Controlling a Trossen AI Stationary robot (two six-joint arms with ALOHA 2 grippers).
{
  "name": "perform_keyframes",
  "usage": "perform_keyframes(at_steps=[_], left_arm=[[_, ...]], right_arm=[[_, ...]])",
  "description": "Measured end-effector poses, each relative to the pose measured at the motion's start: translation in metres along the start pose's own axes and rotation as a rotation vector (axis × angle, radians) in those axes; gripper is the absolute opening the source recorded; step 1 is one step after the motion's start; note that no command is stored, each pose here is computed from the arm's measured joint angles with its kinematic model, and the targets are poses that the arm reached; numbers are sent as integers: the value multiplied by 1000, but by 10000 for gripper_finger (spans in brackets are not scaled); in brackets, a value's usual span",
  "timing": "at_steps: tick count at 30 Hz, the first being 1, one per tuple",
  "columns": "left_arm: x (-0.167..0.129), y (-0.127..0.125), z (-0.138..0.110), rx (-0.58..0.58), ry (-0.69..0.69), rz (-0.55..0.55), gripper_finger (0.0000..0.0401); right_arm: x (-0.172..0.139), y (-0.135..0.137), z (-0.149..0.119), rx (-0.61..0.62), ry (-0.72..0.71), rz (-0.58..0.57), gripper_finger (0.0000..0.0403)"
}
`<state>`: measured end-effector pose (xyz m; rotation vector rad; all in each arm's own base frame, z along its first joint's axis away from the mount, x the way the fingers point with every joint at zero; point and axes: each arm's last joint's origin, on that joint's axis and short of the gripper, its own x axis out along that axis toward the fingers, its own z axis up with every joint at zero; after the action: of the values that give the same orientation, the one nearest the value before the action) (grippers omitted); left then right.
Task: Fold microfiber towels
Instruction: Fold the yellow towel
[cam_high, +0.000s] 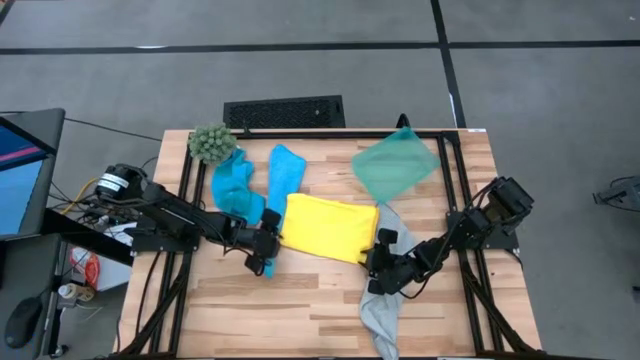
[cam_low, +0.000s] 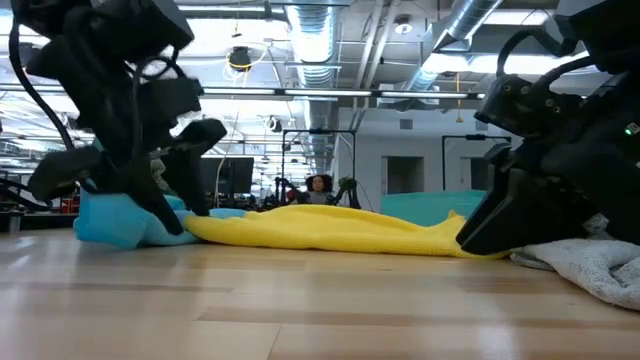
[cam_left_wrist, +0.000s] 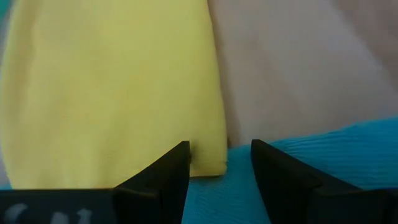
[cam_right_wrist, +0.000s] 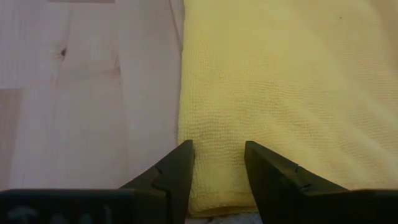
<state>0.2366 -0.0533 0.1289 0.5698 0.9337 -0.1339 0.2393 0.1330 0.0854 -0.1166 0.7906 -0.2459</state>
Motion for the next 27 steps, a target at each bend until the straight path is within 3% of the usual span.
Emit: perform_keyframes(at_steps=[11, 16, 27], left_arm=[[25, -1, 10, 18, 65, 122, 155], [23, -1, 16, 24, 94, 120, 115], [17, 2, 21, -6, 148, 100, 11]], right_arm=[[0, 0, 0, 5, -7, 1, 166], [0, 0, 0, 10, -3, 1, 144], [-3, -1, 1, -1, -1, 3, 57]])
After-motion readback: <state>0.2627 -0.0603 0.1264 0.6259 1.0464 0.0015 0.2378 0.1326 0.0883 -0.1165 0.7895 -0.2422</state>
